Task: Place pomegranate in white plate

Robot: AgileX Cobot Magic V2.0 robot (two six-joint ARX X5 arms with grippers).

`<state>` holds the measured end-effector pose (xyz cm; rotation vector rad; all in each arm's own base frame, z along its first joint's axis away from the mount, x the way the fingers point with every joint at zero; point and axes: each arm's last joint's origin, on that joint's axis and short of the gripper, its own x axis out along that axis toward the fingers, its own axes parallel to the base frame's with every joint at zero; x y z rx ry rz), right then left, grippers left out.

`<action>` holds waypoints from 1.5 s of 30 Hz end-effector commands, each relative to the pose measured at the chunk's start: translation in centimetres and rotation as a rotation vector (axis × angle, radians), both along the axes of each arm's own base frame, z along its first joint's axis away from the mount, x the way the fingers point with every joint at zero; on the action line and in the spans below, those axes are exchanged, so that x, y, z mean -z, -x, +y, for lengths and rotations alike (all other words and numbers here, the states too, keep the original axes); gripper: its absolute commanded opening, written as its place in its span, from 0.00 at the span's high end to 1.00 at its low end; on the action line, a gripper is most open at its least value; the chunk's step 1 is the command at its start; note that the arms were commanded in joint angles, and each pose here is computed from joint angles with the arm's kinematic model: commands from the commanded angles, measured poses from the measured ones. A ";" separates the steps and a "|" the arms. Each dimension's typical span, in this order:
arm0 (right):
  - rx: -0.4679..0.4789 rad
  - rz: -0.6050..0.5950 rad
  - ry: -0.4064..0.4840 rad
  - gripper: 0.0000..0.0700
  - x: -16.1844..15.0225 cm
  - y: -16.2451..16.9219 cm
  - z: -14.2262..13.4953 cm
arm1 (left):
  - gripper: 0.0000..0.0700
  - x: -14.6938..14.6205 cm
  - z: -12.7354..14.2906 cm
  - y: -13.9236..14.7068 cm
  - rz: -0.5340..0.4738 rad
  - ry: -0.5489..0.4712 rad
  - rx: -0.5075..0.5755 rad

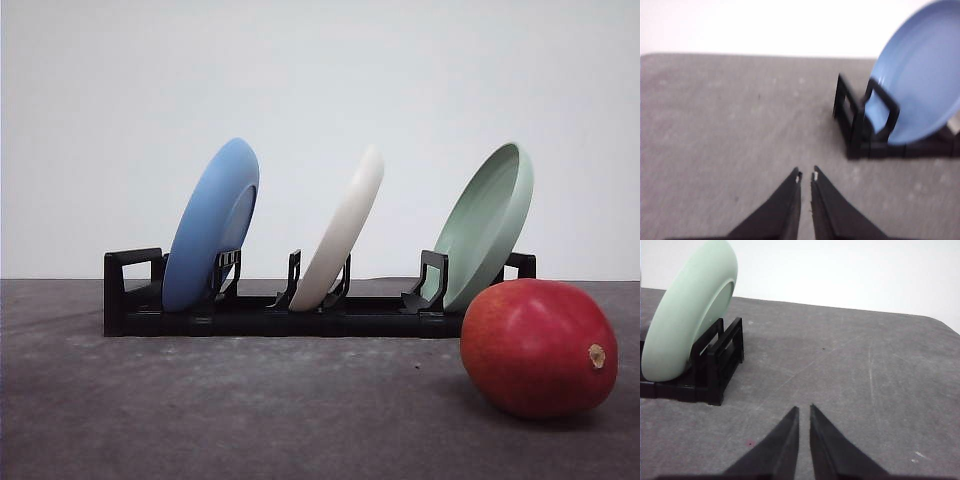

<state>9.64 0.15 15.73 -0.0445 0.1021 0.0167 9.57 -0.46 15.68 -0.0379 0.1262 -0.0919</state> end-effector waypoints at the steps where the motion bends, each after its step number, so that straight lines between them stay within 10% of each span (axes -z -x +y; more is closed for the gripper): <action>1: 0.001 -0.010 -0.014 0.95 0.0 0.0 0.0 | 0.98 0.0 0.0 -0.1 -0.019 0.092 -0.008; 8: 0.013 -0.110 -0.175 0.95 -1.1 -0.1 0.0 | 0.98 -1.4 0.0 -0.1 -0.126 0.348 -0.013; 16: -0.034 -0.123 -0.389 0.95 -4.6 1.0 0.1 | 0.98 -5.1 0.0 1.0 -0.142 0.374 -0.012; 30: -0.064 -0.041 -0.276 0.99 -12.8 2.9 0.2 | 0.98 -12.5 0.0 2.2 0.118 0.248 -0.031; 45: -0.248 0.210 -0.138 0.99 -12.6 -1.5 1.1 | 0.98 -15.1 -0.9 -2.2 0.442 0.103 0.153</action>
